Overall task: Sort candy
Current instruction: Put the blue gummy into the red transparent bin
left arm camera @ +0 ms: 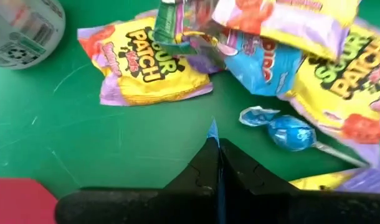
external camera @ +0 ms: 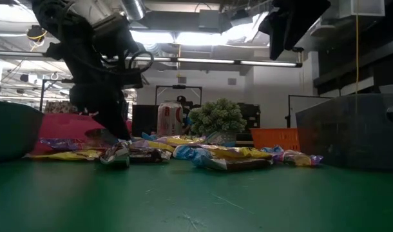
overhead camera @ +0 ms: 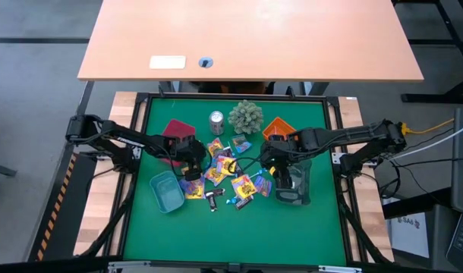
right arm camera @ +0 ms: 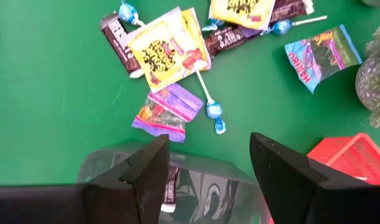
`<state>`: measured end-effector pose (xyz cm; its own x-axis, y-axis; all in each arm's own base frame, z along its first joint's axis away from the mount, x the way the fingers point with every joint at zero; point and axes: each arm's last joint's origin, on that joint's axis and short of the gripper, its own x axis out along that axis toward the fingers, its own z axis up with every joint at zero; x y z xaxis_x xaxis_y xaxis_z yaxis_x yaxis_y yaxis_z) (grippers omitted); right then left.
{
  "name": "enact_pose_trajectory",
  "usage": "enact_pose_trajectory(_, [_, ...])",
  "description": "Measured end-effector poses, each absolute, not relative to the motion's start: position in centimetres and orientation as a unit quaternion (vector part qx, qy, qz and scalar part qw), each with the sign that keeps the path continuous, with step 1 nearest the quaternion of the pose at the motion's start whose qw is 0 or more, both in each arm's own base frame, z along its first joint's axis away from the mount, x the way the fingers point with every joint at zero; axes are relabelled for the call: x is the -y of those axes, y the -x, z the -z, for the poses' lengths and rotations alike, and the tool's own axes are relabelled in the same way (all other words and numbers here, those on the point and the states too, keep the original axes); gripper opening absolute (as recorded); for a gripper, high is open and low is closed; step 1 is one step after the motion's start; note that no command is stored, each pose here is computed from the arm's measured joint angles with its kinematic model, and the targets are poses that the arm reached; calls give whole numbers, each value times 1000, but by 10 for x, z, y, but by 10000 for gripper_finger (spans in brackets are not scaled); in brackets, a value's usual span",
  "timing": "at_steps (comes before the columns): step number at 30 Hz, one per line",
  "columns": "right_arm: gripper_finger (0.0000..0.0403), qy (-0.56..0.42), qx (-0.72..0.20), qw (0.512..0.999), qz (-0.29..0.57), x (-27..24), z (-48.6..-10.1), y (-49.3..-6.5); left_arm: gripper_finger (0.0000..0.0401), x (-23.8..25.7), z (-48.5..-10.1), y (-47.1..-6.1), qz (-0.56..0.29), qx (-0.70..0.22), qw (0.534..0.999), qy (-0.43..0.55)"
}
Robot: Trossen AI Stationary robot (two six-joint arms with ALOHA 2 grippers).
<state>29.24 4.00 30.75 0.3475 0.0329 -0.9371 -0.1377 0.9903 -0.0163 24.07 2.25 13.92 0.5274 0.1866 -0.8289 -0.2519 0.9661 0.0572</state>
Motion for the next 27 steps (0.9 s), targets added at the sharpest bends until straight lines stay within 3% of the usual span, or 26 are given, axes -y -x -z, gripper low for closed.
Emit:
enact_pose_trajectory(14, [221, 46, -566, 822, -52, -40, -308, -293, 0, -22, -179, -233, -129, -378, 916, 47])
enact_pose_trajectory(27, [221, 46, -565, 822, -52, -40, -308, -293, 0, -33, -229, -202, -198, -268, 942, 44])
